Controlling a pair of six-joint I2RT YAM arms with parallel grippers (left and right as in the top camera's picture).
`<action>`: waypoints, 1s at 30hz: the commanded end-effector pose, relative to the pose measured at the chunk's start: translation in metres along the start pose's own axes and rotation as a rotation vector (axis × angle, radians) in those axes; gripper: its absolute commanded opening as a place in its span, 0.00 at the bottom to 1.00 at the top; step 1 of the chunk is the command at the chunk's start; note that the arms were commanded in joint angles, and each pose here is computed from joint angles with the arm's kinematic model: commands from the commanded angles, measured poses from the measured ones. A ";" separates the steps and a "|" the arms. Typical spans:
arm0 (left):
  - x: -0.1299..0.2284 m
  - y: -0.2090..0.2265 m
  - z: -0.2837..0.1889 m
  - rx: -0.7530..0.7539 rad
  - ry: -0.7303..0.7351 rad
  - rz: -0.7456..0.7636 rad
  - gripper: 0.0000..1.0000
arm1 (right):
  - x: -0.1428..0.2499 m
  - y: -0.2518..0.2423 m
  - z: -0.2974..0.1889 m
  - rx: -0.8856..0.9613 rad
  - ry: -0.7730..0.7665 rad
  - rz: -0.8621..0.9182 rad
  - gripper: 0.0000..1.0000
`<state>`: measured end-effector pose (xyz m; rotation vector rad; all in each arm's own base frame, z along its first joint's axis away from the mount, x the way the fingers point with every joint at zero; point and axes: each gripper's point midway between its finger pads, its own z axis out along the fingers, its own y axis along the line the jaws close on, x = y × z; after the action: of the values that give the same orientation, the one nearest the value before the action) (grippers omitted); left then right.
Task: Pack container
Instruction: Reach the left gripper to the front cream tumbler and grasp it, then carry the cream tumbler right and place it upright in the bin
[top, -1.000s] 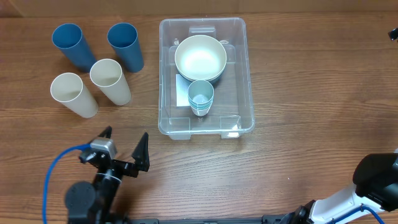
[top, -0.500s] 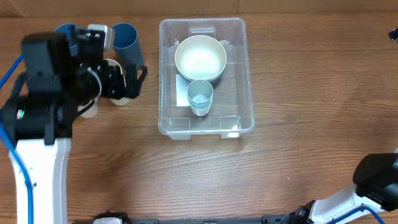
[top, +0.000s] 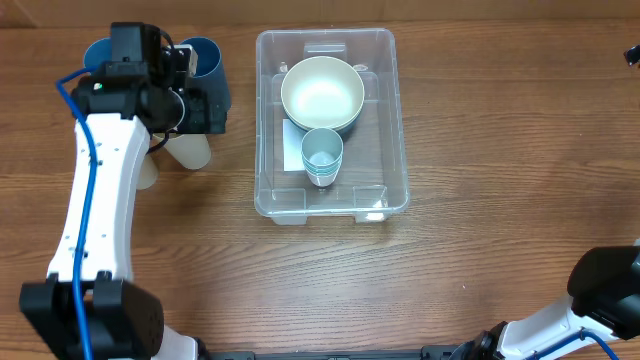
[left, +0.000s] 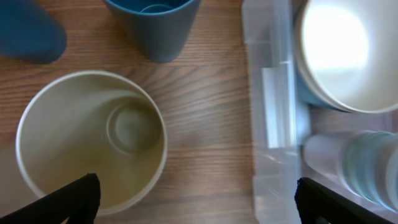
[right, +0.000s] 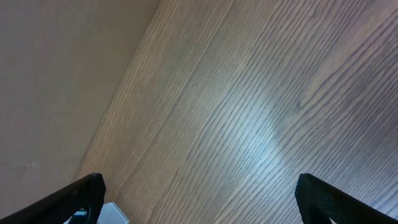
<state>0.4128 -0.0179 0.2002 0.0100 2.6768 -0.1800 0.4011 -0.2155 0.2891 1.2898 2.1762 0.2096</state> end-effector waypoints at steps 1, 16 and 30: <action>-0.005 0.009 0.022 -0.044 0.024 0.037 0.91 | -0.002 0.002 0.000 0.000 -0.010 -0.002 1.00; 0.004 0.023 0.051 -0.104 0.096 0.014 0.04 | -0.002 0.002 0.000 0.000 -0.010 -0.002 1.00; -0.036 -0.015 -0.061 -0.131 -0.002 0.046 0.04 | -0.002 0.002 0.000 0.000 -0.010 -0.002 1.00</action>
<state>0.4158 -0.0078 0.2267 -0.0059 2.7784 0.0102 0.4012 -0.2155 0.2892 1.2894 2.1760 0.2101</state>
